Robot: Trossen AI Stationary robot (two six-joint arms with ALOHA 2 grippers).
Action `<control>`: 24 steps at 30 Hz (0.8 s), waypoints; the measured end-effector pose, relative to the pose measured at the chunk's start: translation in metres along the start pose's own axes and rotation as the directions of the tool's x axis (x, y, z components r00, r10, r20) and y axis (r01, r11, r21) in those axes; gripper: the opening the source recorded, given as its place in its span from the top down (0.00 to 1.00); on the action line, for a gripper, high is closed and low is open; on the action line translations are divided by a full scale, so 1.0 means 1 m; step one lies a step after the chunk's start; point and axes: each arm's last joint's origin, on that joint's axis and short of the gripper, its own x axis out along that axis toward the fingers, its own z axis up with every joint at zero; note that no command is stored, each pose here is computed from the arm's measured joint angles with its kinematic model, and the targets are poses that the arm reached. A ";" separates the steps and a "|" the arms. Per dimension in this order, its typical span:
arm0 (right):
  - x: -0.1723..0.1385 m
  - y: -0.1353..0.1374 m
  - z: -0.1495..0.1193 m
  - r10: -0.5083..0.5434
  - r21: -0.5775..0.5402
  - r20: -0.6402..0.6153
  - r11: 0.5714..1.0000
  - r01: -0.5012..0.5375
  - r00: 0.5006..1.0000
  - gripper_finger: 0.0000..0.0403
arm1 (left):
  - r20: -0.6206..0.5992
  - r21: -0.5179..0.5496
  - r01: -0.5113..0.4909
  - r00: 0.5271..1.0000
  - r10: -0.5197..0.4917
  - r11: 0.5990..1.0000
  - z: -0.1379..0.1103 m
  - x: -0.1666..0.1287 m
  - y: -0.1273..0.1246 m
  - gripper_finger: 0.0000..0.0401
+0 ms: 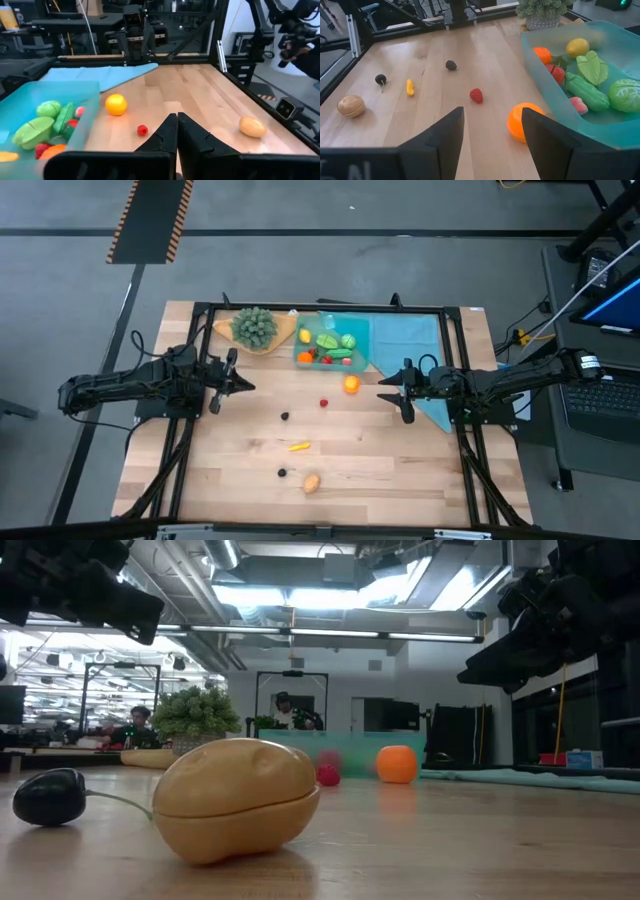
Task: Pick and placing Produce into tupperware
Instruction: Put the blackberry into the blue bin
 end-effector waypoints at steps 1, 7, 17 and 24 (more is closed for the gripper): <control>0.000 0.000 0.000 0.000 0.000 0.000 1.000 0.000 1.000 0.50 | 0.000 0.003 0.000 1.000 0.000 1.000 0.000 0.000 0.000 1.00; 0.000 0.000 0.000 0.000 0.000 0.000 1.000 0.000 1.000 0.50 | 0.000 -0.001 0.002 1.000 -0.002 1.000 0.000 0.000 0.000 0.96; 0.000 0.000 0.000 0.000 0.008 0.000 1.000 0.000 1.000 0.50 | -0.037 -0.090 0.044 0.998 -0.047 0.995 -0.002 0.017 -0.004 0.90; 0.000 0.000 0.000 0.000 0.008 0.000 1.000 0.000 1.000 0.50 | -0.093 -0.105 0.045 0.994 -0.055 0.993 -0.008 0.037 -0.006 0.86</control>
